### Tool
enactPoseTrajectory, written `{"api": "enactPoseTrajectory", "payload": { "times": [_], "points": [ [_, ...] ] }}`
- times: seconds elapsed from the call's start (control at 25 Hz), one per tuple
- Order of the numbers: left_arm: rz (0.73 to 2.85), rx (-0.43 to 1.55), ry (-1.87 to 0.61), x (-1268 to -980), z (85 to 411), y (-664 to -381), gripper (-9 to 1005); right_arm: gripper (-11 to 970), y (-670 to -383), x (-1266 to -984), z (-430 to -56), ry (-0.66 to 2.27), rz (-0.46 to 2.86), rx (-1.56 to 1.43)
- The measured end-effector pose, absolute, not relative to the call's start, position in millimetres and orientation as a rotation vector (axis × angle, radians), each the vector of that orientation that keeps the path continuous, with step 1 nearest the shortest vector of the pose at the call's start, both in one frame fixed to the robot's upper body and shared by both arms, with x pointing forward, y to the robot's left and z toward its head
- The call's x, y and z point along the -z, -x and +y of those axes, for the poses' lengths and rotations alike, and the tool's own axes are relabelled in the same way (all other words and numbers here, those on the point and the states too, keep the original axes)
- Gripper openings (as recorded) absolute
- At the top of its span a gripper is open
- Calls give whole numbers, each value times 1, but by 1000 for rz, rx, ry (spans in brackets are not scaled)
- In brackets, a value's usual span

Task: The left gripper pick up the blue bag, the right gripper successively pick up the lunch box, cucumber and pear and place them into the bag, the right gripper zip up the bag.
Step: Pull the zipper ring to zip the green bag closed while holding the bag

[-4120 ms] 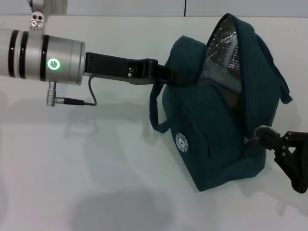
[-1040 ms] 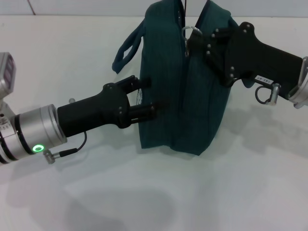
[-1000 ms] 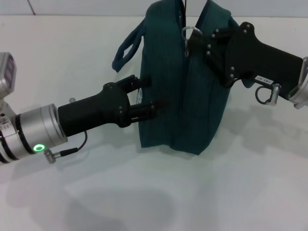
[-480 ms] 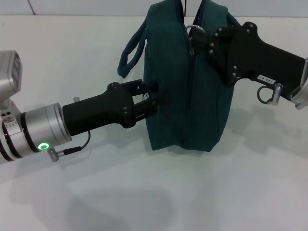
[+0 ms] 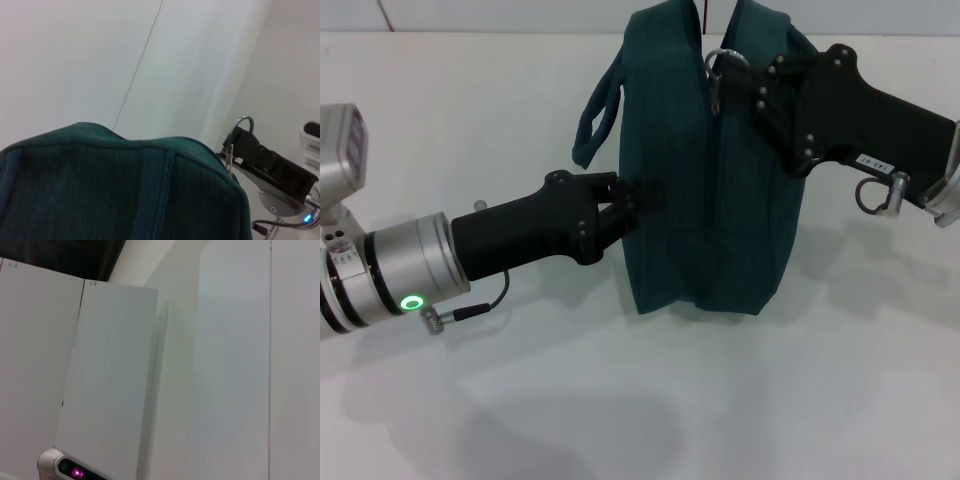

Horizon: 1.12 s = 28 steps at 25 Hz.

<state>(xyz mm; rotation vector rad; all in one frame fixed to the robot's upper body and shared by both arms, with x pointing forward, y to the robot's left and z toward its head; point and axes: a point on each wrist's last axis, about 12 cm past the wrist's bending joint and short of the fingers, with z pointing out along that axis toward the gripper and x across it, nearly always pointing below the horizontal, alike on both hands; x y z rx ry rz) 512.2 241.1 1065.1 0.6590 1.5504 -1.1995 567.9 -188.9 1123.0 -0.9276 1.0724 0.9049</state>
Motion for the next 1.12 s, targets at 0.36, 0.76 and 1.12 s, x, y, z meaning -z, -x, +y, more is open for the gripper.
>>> {"api": "enactPoseTrajectory", "payload": {
  "times": [0.36, 0.76, 1.12],
  "points": [
    [1598, 1206, -745, -1059, 234, -510, 86, 4, -570, -1127, -191, 887, 1059, -906],
    [1638, 1213, -803, -1055, 231, -507, 64, 4, -571, -1127, -194, 843, 1077, -908],
    [1644, 1221, -835, -1055, 232, -506, 63, 3, -579, -1130, -198, 667, 1243, -1125]
  ]
}}
